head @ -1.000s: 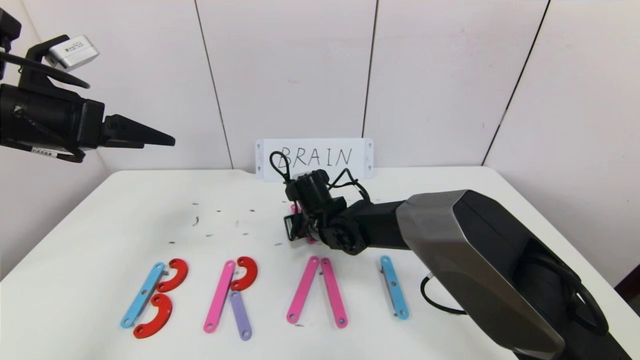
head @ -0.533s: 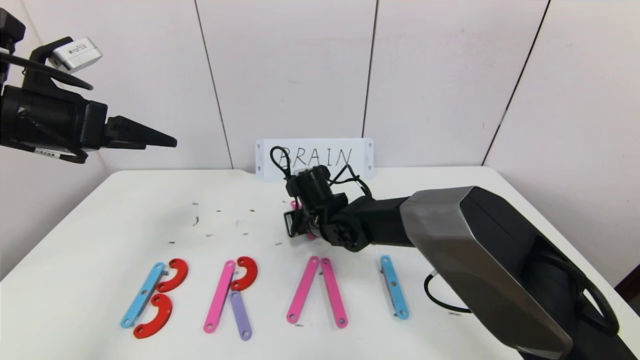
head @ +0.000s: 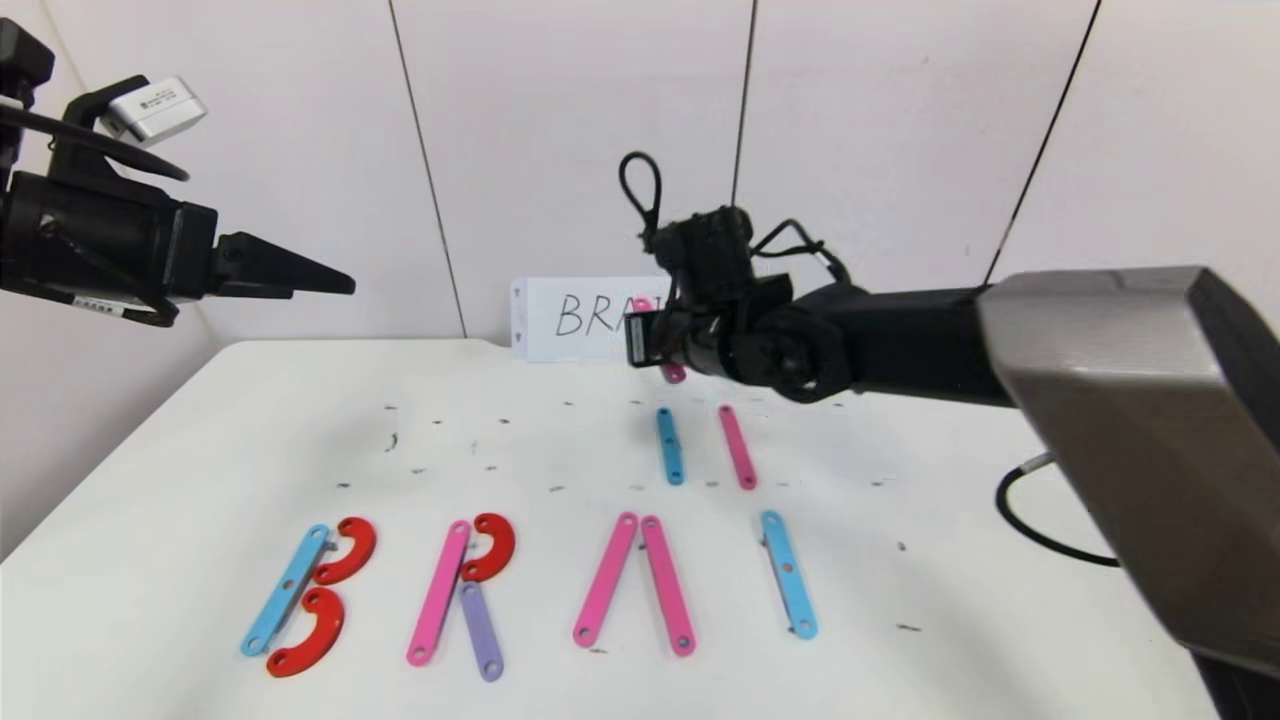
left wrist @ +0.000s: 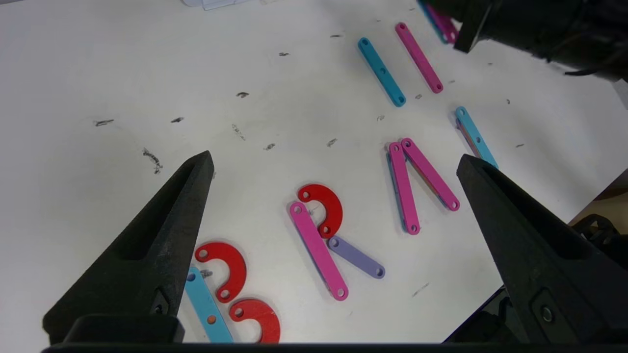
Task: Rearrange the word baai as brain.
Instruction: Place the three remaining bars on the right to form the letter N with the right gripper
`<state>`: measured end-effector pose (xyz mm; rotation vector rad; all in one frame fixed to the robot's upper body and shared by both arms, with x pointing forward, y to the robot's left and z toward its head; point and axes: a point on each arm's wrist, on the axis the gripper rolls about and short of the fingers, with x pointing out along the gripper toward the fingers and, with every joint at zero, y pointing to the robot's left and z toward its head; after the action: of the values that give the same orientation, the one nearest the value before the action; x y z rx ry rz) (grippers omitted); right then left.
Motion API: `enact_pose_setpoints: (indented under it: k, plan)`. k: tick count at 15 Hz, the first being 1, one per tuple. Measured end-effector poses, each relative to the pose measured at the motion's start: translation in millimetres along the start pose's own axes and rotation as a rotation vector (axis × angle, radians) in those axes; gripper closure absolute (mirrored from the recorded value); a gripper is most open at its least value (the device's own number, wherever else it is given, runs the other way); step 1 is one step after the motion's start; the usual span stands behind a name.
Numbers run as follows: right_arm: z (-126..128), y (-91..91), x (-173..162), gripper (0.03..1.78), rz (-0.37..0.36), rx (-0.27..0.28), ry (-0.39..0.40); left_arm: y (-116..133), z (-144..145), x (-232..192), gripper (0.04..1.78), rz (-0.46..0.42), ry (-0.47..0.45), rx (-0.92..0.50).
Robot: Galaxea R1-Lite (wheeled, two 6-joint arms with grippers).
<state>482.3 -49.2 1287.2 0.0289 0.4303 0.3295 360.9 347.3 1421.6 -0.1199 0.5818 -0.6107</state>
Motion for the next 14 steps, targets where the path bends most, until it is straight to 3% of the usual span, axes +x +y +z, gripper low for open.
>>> enact_pose_setpoints:
  k: [2,5,14]
  plan:
    - [20.2,-20.7,-25.2,1.52,-0.028,0.018,-0.028,0.1,0.1,0.1,0.08,0.000,-0.001,0.001]
    - [24.8,-51.3,-56.9,1.52,-0.081,0.033,-0.008,0.2,-0.3,0.5,0.08,0.000,0.001,0.000]
    - [-46.7,-108.7,-105.6,1.52,-0.216,0.036,0.239,0.7,-1.2,1.5,0.08,-0.004,0.006,-0.004]
